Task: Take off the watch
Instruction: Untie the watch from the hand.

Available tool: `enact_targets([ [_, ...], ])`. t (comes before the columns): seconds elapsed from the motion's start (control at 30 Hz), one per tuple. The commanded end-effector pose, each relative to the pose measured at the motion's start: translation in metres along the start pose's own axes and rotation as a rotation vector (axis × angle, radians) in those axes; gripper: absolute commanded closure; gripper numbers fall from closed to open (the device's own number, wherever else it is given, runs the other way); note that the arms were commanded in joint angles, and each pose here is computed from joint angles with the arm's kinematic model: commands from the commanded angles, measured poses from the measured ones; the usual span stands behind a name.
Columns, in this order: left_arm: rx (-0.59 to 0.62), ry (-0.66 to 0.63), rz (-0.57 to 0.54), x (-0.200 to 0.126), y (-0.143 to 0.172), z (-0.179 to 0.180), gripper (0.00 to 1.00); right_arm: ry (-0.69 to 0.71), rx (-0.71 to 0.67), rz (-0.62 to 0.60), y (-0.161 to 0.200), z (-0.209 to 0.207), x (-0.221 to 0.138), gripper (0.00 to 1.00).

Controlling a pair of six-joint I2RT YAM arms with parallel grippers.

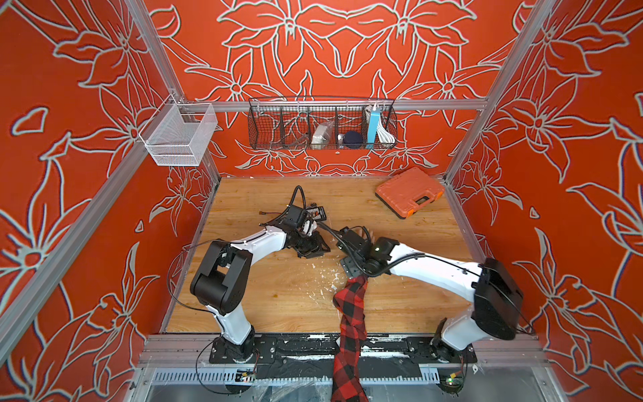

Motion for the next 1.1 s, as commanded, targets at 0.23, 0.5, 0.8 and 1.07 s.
enact_targets([
  [0.23,0.044,-0.001,-0.027,-0.017,0.007,0.002,0.64,0.404,-0.122,0.018,-0.005,-0.011,0.004,0.26],
  [0.5,0.038,0.014,-0.020,-0.015,0.005,0.002,0.64,0.430,-0.078,0.022,0.012,-0.024,-0.008,0.42],
  [0.8,0.035,0.021,-0.017,-0.015,0.005,0.001,0.64,0.367,0.039,0.008,0.033,-0.029,-0.010,0.67],
  [1.07,0.040,0.019,-0.024,-0.018,0.006,-0.001,0.64,0.237,0.156,-0.051,0.038,-0.033,-0.014,1.00],
])
Point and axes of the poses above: each gripper's point midway between its finger pads, its own x axis out along the fingers, its own z axis along the line the jaws close on, y = z × x, the point moved 9 cm from there along -x, back along the fingers, and after that the axes turned 1 degree about -x, right-handed, at the moved point
